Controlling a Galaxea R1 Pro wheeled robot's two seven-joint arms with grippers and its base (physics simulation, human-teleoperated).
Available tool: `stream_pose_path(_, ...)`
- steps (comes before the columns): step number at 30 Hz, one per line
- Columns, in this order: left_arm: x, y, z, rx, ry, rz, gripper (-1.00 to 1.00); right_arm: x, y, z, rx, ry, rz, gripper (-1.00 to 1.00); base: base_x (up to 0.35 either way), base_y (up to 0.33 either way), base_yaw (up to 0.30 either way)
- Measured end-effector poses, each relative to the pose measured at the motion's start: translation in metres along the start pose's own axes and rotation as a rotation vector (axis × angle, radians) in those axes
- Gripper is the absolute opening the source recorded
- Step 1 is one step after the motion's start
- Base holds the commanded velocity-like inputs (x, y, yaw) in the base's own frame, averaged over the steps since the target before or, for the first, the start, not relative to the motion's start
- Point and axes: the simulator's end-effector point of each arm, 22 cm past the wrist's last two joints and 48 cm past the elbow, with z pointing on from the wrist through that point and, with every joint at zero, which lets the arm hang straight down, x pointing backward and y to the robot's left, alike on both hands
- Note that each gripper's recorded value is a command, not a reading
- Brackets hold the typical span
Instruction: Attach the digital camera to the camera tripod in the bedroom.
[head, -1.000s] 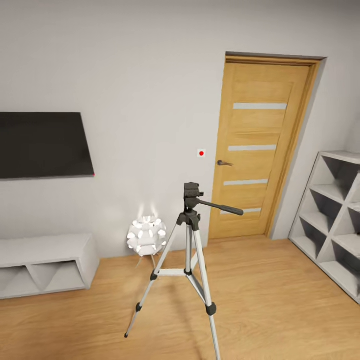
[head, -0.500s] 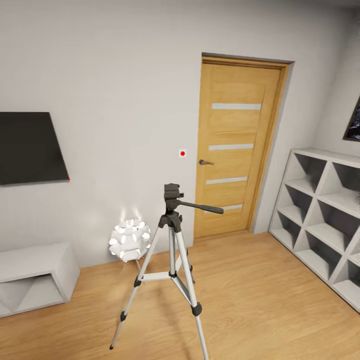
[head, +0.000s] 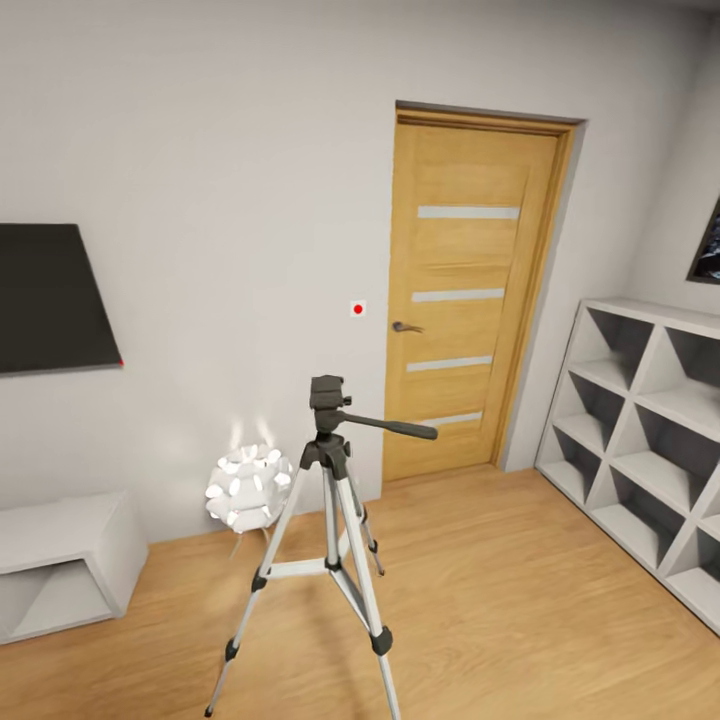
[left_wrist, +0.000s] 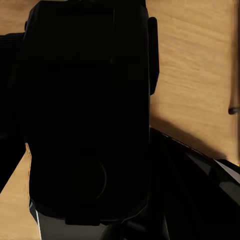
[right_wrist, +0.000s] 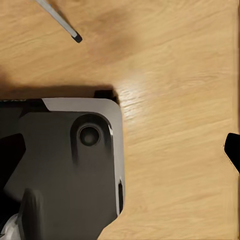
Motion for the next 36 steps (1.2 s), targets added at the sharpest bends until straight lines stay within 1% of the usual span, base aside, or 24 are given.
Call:
stream_pose_path(18, -0.0002, 0.0007, 0.0, -0.001, 0.0, -0.001, -1.0, 0.0008, 0.0007, 0.0001, 0.0, 0.003, -0.001, 1.0, 0.237, -0.178, 0.015)
stream_pose_path(36, -0.0008, 0.0016, 0.0001, -0.002, 0.0, -0.002, -1.0, 0.0001, -0.0001, 0.0003, 0.005, 0.001, -0.001, 1.0, 0.025, -0.018, 0.249)
